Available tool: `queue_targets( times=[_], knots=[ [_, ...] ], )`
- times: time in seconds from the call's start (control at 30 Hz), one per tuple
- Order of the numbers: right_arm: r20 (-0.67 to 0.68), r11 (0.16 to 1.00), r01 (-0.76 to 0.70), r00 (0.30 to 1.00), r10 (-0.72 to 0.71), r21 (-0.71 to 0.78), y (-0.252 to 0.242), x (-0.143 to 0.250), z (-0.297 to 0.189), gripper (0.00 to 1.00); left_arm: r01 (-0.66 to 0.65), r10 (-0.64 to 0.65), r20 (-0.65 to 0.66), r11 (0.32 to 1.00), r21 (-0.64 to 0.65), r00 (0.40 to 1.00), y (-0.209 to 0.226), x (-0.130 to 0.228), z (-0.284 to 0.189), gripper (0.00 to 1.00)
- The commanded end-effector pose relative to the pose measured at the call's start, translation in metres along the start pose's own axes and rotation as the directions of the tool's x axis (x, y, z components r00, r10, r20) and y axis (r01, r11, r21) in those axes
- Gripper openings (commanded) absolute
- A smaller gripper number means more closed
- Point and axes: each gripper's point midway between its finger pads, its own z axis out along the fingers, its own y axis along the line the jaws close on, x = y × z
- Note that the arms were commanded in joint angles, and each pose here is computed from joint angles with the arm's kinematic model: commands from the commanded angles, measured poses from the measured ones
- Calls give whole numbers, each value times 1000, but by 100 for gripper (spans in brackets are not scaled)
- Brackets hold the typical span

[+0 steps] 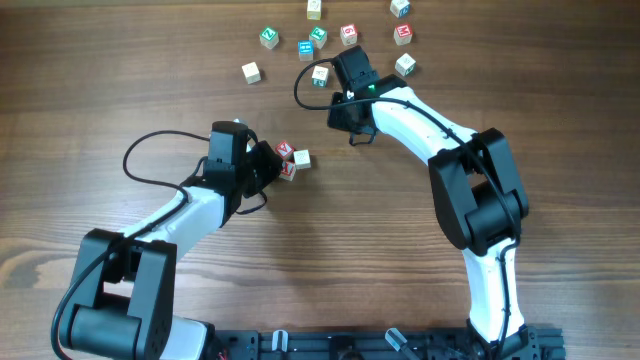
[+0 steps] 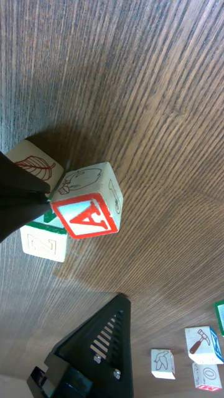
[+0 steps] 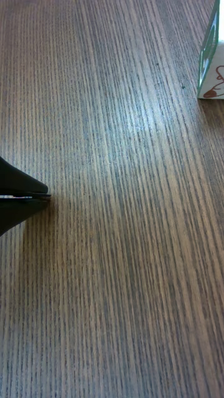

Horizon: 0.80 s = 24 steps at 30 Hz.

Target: Form a circle

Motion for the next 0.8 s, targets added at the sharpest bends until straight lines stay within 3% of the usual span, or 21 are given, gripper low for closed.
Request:
queue_targets(
  times=[0.0,0.4,0.6,0.77],
  knots=[
    [12,1000,-15,1000,15,16,-3,-5,3,5,15,-15,-2,1000,-11,1000,6,0,2,4],
    [33,1000,-8,999,8,-3,1,-10,3,5,55,-53,70,998,-28,996,17,-24,-8,4],
    [35,914,219,975,-221,-340,66,-5,-7,5,62,-53,140,996,-65,989,31,-46,-22,4],
    [38,897,234,971,-238,-374,76,3,-6,5,144,-121,152,978,-153,981,65,-52,-30,4]
  ],
)
